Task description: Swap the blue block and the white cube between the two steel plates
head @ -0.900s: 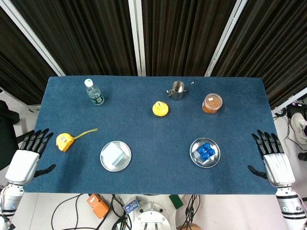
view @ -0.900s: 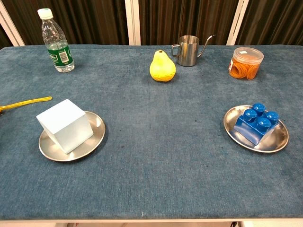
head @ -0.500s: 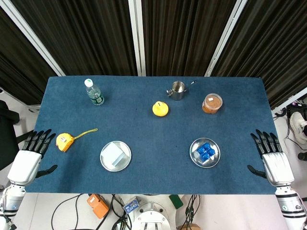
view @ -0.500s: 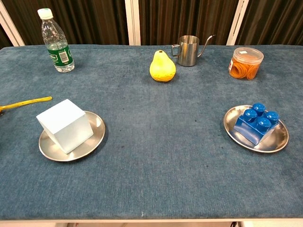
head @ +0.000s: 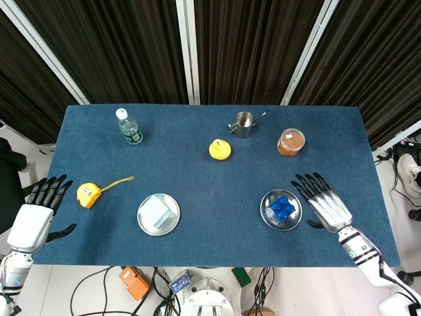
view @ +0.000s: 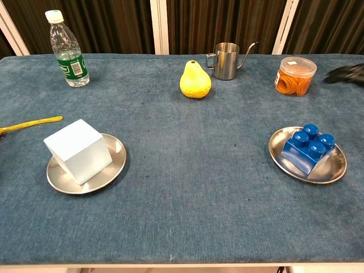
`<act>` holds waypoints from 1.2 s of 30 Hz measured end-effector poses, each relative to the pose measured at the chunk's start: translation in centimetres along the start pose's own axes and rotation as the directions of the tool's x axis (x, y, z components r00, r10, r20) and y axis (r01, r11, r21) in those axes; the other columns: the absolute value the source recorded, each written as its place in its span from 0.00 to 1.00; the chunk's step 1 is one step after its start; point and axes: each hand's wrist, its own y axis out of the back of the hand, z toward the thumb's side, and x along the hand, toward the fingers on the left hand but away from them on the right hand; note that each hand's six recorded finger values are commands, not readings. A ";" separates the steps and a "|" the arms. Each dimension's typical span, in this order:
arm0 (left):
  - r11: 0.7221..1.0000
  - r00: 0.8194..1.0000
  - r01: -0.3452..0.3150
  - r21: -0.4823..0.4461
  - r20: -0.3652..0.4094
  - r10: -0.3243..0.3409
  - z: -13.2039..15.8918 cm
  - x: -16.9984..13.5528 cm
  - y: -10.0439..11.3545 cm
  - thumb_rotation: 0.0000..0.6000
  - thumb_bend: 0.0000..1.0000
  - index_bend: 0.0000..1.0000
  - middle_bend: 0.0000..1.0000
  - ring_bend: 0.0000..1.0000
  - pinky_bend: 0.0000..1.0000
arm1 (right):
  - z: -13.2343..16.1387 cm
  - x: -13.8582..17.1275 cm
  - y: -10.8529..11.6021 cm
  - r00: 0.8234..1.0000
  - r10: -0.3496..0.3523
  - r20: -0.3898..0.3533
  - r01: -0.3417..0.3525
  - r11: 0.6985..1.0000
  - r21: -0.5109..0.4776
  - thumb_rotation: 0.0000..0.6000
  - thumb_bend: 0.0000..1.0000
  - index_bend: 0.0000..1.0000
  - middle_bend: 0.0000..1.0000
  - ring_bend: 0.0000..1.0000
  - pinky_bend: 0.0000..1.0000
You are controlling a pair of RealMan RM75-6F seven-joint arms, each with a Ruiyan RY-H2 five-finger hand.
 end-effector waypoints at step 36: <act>0.999 0.999 -0.042 -0.024 -0.008 0.042 -0.3 -0.4 1.1 1.00 0.07 0.04 0.00 0.00 0.00 | 3.3 -5.3 -1.5 0.995 0.011 -0.100 -0.011 1.000 0.002 1.00 0.48 0.71 0.50 0.39 0.29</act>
